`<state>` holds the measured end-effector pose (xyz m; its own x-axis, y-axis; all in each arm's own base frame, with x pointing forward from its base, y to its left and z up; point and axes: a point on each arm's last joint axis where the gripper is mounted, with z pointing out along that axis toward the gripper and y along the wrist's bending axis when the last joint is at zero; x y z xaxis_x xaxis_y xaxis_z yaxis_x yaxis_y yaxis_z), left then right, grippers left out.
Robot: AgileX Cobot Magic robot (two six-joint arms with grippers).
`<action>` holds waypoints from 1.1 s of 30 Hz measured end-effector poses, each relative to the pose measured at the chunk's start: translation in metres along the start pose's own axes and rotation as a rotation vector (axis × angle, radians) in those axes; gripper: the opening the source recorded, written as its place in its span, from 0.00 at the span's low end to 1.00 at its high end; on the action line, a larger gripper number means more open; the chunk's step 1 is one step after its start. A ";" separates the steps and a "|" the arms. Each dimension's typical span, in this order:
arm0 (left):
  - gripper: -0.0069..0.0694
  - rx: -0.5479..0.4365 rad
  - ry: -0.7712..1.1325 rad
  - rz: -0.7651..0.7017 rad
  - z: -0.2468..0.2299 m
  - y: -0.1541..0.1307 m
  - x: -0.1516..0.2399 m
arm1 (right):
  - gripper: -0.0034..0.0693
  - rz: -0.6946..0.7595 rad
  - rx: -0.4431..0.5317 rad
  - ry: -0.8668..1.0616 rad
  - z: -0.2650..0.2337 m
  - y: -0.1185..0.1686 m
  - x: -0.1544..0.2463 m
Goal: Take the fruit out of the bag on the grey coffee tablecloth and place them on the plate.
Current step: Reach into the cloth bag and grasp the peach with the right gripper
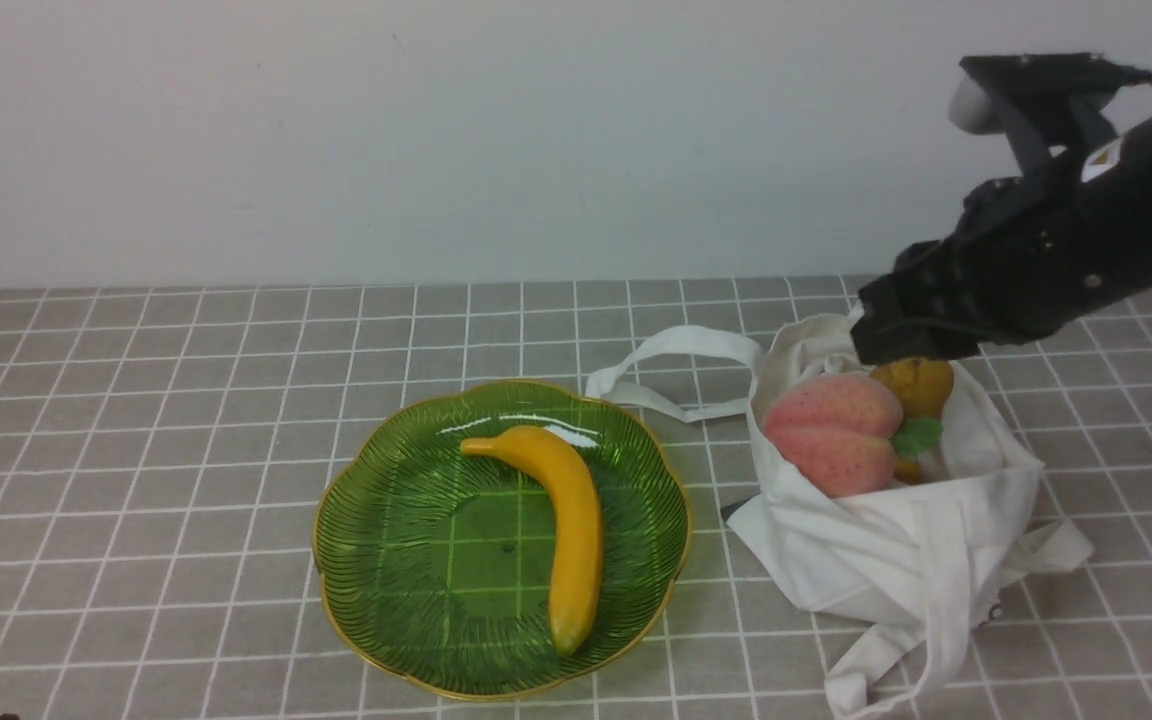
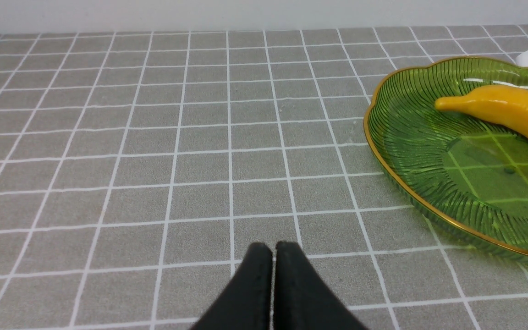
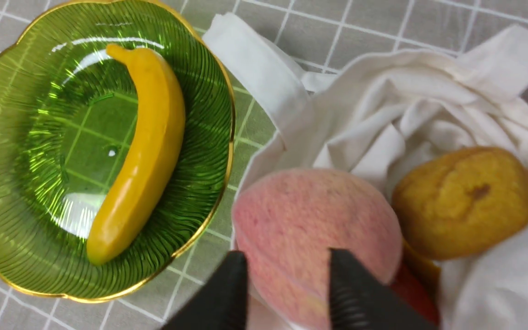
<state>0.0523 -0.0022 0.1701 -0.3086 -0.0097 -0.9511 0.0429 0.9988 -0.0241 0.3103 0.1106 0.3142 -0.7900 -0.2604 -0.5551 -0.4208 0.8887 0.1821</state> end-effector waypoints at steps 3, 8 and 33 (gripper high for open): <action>0.08 0.000 0.000 0.000 0.000 0.000 0.000 | 0.67 0.009 -0.001 0.025 0.014 -0.001 -0.002; 0.08 0.000 0.000 0.000 0.000 0.000 0.000 | 0.96 0.035 0.023 0.080 0.033 -0.008 0.001; 0.08 0.000 0.000 0.000 0.000 0.000 0.000 | 0.86 0.103 0.027 0.178 0.069 -0.017 0.008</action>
<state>0.0523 -0.0022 0.1701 -0.3086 -0.0097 -0.9511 0.0429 0.9988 -0.0241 0.3419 0.1198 0.2506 -0.8956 -0.2277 -0.3821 -0.3231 0.9234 0.2071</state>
